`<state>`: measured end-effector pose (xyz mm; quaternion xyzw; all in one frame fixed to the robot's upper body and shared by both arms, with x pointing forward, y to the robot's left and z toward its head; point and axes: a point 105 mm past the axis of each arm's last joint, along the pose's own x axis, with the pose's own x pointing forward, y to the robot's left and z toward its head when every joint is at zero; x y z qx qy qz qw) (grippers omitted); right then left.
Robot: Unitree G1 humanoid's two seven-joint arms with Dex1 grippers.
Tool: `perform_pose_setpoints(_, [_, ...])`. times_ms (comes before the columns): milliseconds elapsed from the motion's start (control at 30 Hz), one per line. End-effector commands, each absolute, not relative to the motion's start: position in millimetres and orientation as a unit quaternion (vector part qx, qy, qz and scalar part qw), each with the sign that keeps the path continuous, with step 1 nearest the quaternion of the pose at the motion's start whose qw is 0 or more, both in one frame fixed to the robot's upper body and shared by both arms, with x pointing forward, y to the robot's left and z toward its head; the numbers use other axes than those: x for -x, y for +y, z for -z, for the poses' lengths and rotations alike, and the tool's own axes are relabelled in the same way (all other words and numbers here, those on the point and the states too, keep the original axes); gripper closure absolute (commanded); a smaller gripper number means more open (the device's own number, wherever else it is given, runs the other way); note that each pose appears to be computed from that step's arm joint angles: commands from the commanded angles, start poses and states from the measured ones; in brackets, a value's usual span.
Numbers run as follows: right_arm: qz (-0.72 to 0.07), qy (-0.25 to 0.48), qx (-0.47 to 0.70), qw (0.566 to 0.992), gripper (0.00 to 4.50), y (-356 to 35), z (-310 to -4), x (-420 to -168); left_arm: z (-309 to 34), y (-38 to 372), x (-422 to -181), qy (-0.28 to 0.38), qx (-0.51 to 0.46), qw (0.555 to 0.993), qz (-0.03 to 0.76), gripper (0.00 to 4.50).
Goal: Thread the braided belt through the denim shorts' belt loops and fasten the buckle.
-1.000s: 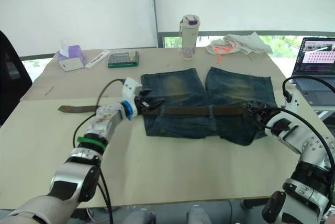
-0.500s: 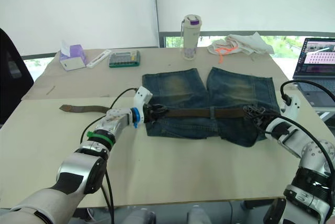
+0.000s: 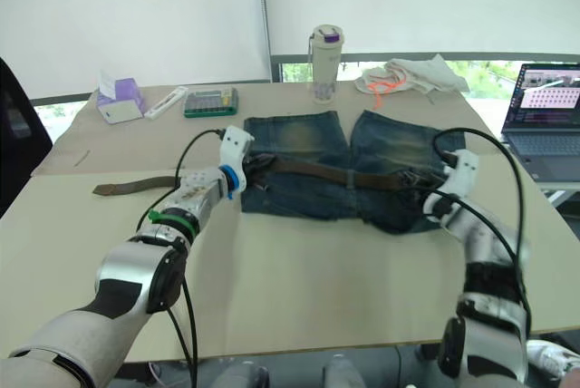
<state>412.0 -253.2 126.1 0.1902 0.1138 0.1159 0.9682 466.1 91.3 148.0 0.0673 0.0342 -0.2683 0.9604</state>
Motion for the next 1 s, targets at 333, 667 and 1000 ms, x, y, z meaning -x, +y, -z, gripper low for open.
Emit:
perform_pose_setpoints(333, [-0.119,-0.071,0.0,0.99,4.15,-254,-188,-445,-230,107,-476,-0.107,-0.116,0.961,0.226,4.5])
perform_pose_setpoints(667, [-0.29,-0.206,0.496,0.792,4.15,-243,-155,-346,-182,128,-427,-0.148,-0.257,0.871,0.392,4.5])
perform_pose_setpoints(1000, [-0.403,-0.264,0.563,0.671,4.15,-231,-130,-293,-116,151,-378,-0.075,-0.337,0.782,0.518,2.82])
